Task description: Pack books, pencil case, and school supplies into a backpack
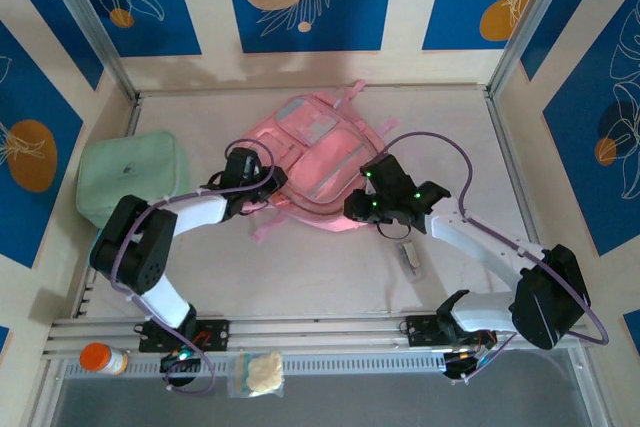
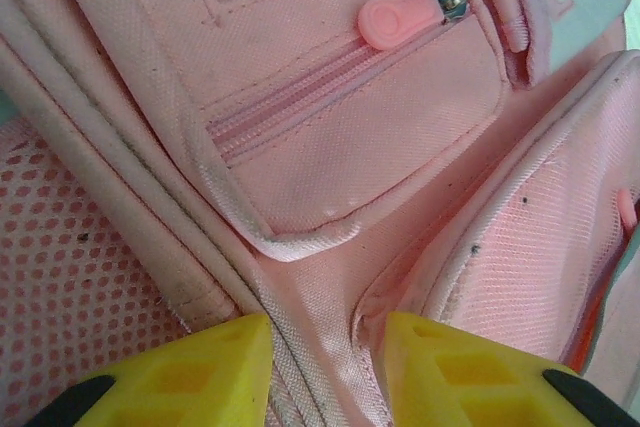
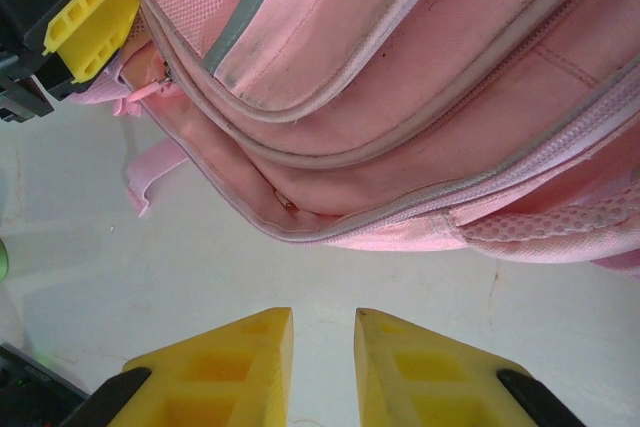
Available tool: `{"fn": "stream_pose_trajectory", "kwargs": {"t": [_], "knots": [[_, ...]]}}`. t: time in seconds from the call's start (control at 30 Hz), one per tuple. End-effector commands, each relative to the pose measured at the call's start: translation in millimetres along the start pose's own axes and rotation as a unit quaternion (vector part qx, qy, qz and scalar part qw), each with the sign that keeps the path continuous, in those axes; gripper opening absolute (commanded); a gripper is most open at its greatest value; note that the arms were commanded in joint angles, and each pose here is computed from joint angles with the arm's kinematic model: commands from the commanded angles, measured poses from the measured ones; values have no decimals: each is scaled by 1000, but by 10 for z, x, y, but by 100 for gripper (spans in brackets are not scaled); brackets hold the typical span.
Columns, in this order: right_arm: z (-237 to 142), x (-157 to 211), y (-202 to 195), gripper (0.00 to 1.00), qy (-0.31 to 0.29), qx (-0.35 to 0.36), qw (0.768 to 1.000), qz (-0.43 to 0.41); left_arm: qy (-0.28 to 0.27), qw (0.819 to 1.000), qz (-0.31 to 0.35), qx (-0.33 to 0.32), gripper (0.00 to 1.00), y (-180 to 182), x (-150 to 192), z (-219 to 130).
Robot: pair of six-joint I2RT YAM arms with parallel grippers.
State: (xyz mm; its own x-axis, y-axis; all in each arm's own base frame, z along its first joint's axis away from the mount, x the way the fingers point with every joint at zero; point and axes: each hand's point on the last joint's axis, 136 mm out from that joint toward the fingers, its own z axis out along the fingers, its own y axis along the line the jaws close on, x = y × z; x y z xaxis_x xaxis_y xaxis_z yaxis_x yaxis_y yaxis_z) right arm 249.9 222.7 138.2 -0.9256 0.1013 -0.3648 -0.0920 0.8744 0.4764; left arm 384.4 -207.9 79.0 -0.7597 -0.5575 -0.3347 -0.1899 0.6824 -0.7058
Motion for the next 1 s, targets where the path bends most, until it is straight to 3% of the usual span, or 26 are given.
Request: {"fn": "stream_pose_trajectory", "kwargs": {"t": [0.0,0.3,0.63,0.8,0.97], "knots": [[1,-11,-10,23,-6,0,1000,6,-2,1000,-10,-12,35,105,35,37],[18,-17,-13,23,-7,-3,1000,10,-4,996,-25,-86,42,483,185,-53],[33,-22,-16,23,-5,-2,1000,11,15,993,-44,-104,43,466,282,153],[-1,-22,-35,23,-10,-2,1000,9,-21,987,-42,-156,47,661,213,-68],[29,-44,-35,23,-11,-7,1000,14,-15,983,-45,-175,48,739,279,-99]]}}
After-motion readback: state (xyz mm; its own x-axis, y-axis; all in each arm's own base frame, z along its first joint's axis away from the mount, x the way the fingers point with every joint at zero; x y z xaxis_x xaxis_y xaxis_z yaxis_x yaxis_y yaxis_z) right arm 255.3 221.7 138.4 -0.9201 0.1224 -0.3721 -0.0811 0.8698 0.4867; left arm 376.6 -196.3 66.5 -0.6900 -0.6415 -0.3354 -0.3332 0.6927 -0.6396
